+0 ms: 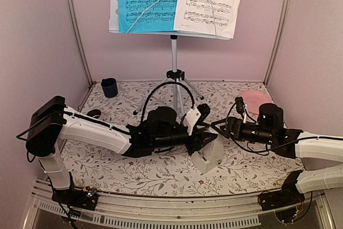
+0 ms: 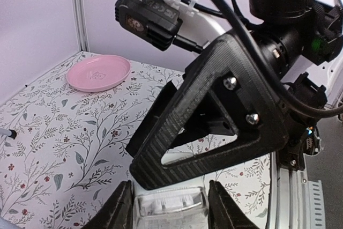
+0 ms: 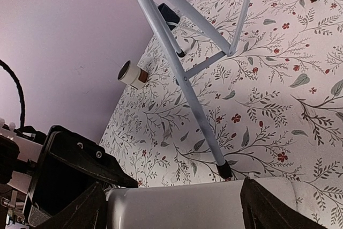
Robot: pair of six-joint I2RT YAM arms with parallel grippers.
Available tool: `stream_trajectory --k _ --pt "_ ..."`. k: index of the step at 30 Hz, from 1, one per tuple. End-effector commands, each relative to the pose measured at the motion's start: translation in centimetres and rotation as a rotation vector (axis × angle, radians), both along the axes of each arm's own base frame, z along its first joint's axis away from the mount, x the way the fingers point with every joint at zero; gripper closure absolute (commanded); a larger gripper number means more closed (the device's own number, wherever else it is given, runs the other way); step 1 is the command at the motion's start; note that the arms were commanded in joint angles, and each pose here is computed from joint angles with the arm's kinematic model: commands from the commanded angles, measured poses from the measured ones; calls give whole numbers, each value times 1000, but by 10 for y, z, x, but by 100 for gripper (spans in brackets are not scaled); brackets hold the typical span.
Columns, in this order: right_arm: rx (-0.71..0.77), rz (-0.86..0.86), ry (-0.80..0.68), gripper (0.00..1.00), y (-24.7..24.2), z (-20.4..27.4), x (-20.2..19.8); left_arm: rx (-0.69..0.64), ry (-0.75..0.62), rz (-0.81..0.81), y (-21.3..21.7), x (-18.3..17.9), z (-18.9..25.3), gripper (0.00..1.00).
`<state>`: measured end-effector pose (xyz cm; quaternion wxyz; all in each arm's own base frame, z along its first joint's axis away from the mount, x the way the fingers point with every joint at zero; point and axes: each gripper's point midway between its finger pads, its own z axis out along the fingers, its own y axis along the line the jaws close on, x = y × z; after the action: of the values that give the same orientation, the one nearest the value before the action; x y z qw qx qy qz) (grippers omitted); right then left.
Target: Set up the instrument practice props
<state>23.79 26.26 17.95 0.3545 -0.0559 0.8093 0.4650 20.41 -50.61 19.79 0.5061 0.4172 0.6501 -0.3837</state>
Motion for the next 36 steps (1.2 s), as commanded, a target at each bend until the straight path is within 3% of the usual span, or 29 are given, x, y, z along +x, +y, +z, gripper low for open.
stream_trajectory --k 1,12,24,36 --pt "-132 -26 114 14 -16 -56 -9 24 13 19 7 3 -8 60" --pt "-228 -66 188 15 -32 -100 -16 -18 -35 -41 19 -15 -5 75" --pt "-275 -92 222 16 -47 -122 -25 -99 -116 -81 24 -25 13 83" --pt "-108 70 96 6 -12 -52 -28 -74 -94 -90 17 -24 -5 86"
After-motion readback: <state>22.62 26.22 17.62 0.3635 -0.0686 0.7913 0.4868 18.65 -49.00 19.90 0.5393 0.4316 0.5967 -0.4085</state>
